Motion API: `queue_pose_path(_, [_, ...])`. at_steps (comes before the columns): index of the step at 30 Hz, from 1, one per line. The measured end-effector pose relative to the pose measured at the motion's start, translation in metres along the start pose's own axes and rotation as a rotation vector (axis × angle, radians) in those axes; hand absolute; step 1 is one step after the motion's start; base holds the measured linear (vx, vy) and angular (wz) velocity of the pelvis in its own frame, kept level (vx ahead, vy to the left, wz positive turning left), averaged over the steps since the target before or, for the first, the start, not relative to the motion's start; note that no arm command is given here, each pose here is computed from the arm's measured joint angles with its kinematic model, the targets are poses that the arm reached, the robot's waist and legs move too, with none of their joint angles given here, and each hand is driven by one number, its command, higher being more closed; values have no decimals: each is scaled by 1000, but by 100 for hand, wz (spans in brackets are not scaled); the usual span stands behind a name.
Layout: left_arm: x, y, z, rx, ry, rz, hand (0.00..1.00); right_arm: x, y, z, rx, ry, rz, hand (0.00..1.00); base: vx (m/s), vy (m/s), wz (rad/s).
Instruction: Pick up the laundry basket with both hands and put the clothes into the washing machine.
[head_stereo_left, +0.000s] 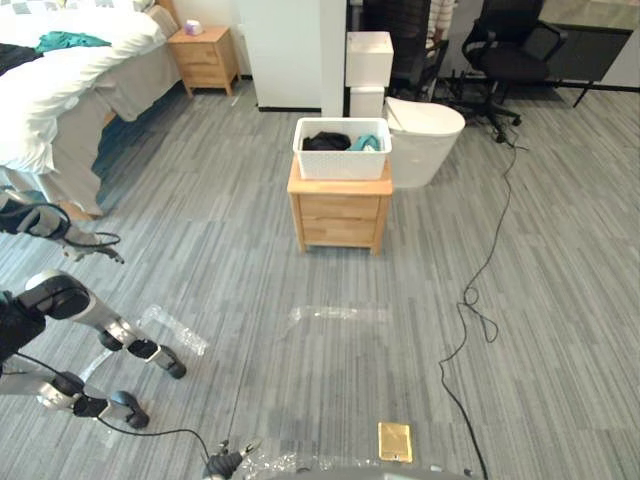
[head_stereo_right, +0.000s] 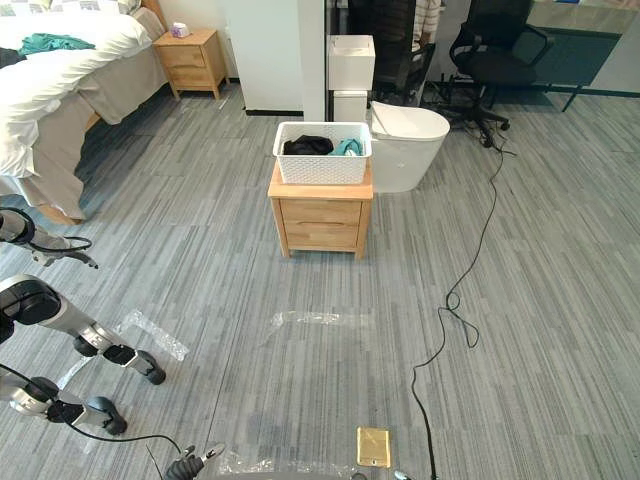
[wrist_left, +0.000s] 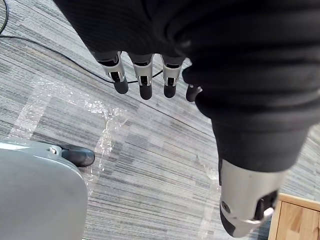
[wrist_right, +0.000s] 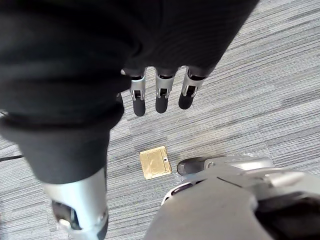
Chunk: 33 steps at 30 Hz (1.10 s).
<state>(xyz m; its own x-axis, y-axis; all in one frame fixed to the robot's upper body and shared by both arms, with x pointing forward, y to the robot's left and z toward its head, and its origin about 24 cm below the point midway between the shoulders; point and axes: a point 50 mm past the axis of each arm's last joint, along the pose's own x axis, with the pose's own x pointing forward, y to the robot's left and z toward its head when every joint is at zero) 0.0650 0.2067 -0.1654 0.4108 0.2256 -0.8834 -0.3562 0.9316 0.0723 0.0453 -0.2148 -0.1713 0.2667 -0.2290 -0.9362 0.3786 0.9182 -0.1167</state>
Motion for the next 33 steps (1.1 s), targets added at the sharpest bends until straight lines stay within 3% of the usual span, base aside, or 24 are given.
queue_pose_path(33, [0, 0, 0, -17, -2, 0, 0, 0, 1, -2, 11, 4, 0, 0, -5, -1, 0])
